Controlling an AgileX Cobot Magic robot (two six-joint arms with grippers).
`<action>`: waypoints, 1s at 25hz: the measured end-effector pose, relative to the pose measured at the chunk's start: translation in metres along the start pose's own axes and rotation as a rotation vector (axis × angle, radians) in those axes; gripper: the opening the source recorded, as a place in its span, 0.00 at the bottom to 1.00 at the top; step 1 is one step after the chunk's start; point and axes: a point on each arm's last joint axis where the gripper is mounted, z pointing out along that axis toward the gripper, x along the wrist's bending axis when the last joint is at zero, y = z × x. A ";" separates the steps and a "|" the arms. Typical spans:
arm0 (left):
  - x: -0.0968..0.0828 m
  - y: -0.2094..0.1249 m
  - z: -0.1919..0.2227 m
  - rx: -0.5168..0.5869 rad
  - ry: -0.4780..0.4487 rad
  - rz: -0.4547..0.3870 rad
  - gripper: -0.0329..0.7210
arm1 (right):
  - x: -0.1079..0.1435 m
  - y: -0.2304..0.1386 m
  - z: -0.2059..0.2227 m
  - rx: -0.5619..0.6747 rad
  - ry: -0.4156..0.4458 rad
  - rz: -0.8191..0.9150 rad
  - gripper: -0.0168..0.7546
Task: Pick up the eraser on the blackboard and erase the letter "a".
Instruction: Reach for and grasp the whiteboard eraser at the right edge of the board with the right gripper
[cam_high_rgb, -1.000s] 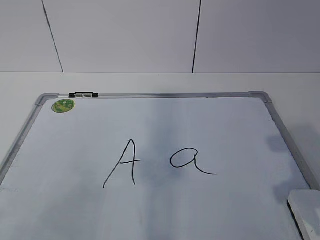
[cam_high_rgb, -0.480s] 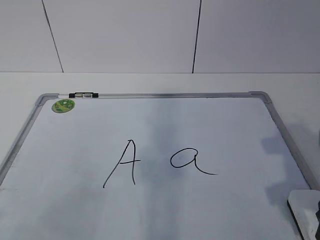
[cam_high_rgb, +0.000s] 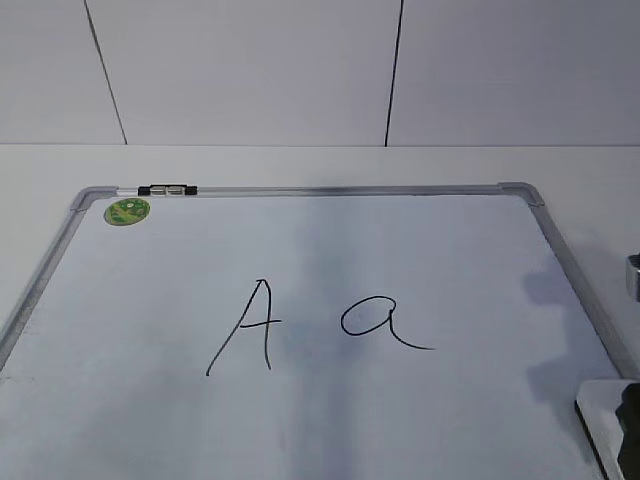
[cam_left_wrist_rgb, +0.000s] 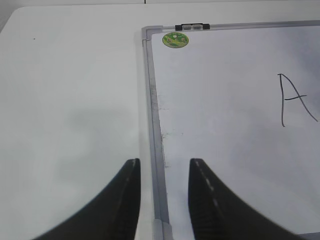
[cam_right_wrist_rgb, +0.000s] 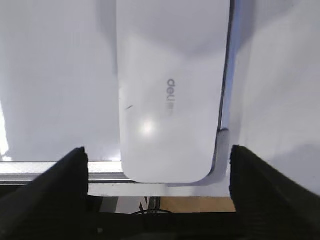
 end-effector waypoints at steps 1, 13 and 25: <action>0.000 0.000 0.000 0.000 0.000 0.000 0.37 | -0.002 0.001 0.001 0.002 0.003 0.004 0.90; 0.000 0.000 0.000 0.000 0.000 0.000 0.37 | -0.006 0.013 0.012 0.012 0.050 -0.013 0.90; 0.000 0.000 0.000 0.000 0.000 0.000 0.37 | -0.008 0.023 0.028 0.044 -0.007 -0.034 0.90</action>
